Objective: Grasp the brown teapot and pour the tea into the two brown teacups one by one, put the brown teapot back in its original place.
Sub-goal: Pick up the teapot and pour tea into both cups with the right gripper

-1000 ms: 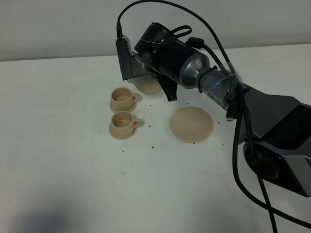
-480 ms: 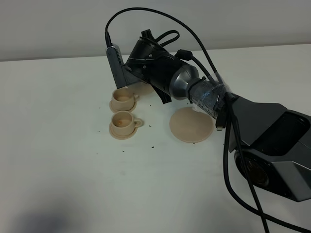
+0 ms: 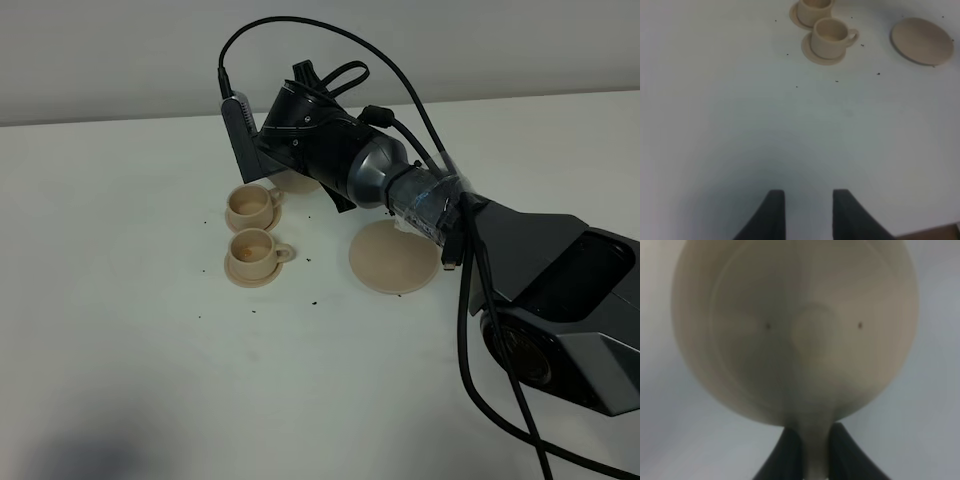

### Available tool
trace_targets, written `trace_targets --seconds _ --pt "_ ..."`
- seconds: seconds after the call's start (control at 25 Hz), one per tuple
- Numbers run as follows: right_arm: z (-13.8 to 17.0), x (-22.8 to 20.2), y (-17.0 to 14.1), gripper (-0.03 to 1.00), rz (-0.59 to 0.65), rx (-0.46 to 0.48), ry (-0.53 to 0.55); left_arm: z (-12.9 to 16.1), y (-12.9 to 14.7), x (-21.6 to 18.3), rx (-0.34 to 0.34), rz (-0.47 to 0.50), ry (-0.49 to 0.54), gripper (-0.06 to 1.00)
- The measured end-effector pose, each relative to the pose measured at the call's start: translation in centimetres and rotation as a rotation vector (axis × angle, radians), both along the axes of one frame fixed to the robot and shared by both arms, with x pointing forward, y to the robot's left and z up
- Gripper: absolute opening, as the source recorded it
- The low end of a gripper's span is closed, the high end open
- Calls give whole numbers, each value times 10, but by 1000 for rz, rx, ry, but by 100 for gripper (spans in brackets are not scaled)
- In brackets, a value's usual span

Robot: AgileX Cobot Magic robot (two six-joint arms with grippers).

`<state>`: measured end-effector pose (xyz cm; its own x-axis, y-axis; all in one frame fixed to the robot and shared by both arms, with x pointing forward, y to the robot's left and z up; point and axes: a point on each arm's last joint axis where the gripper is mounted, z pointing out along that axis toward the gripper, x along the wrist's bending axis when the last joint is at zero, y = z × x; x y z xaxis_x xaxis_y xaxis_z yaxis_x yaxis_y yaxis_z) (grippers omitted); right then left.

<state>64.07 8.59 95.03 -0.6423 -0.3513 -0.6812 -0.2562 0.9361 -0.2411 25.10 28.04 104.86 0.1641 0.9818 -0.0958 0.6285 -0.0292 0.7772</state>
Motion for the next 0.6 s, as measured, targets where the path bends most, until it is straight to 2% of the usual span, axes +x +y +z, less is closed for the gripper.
trace_targets --seconds 0.6 --pt "4 -7 5 11 17 -70 -54 0 0 0 0 0 0 25"
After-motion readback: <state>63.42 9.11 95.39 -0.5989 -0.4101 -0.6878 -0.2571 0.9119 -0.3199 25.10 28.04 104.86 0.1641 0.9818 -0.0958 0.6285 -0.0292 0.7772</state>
